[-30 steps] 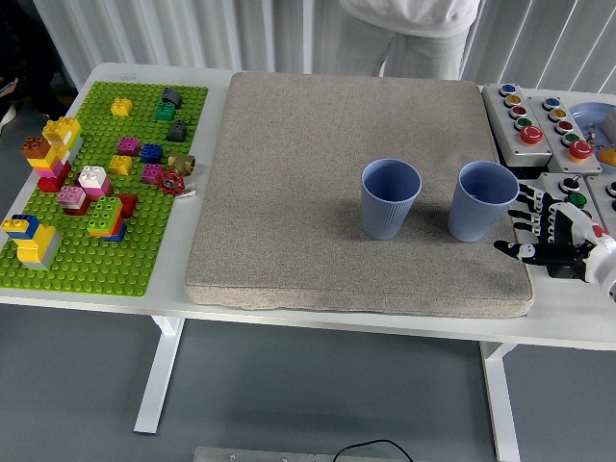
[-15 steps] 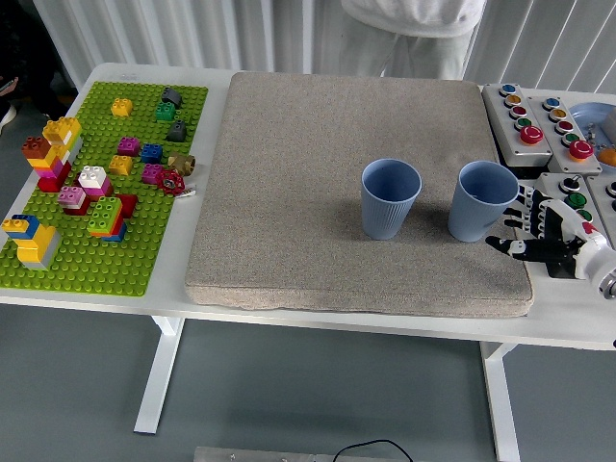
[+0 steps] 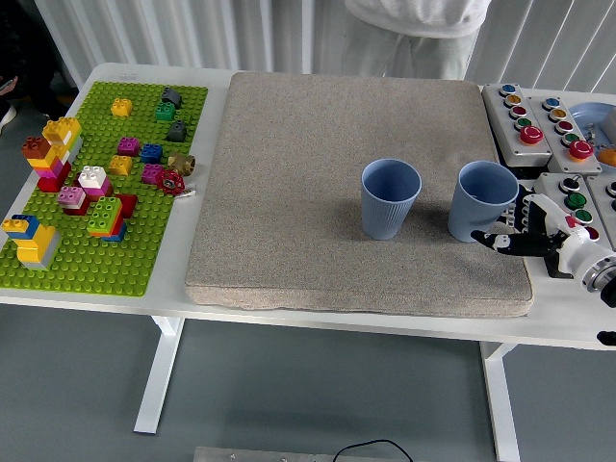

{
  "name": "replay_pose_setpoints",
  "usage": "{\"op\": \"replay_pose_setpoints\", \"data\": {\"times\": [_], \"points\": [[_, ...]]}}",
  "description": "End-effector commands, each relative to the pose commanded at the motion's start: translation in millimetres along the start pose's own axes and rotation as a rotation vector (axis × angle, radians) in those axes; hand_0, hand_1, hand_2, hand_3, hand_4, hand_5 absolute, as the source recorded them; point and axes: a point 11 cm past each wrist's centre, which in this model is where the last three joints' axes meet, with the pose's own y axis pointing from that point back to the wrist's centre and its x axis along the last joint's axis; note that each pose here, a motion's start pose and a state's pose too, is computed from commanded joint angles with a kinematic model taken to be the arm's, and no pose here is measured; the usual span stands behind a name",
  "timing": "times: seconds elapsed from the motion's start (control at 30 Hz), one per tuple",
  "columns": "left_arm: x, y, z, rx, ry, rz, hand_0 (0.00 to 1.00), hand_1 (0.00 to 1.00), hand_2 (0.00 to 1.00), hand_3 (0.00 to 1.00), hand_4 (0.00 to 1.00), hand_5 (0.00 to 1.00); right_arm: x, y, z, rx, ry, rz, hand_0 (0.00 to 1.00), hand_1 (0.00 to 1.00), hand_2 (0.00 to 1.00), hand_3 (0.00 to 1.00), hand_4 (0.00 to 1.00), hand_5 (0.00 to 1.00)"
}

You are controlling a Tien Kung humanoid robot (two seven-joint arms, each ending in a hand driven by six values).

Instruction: Pick cup pour cup place

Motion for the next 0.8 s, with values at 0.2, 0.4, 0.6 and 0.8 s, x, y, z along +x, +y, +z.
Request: {"op": "replay_pose_setpoints", "data": {"times": [0.2, 0.4, 0.6, 0.8], "points": [[-0.1, 0.1, 0.7, -0.001, -0.001, 0.0, 0.797, 0.837, 0.875, 0.799, 0.519, 0.998, -2.1, -2.7, 0, 0.001, -0.004, -0.005, 0.913, 0.903, 0.99, 0.984, 0.84, 0.269], [0.5, 0.3, 0.9, -0.001, -0.001, 0.001, 0.797, 0.837, 0.875, 0.799, 0.519, 0.998, -3.1, -6.0, -3, 0.005, -0.006, -0.008, 0.915, 0.903, 0.991, 0.984, 0.841, 0.269], [1.0, 0.4, 1.2, -0.002, 0.0, 0.002, 0.797, 0.836, 0.874, 0.799, 0.52, 0.998, -1.8, -9.1, -5, 0.013, -0.006, 0.006, 0.916, 0.904, 0.991, 0.986, 0.84, 0.269], [1.4, 0.6, 1.5, -0.002, -0.001, 0.003, 0.798, 0.836, 0.874, 0.798, 0.521, 0.998, -0.1, -12.1, -7, 0.018, -0.018, 0.018, 0.916, 0.906, 0.998, 0.994, 0.839, 0.271]]}}
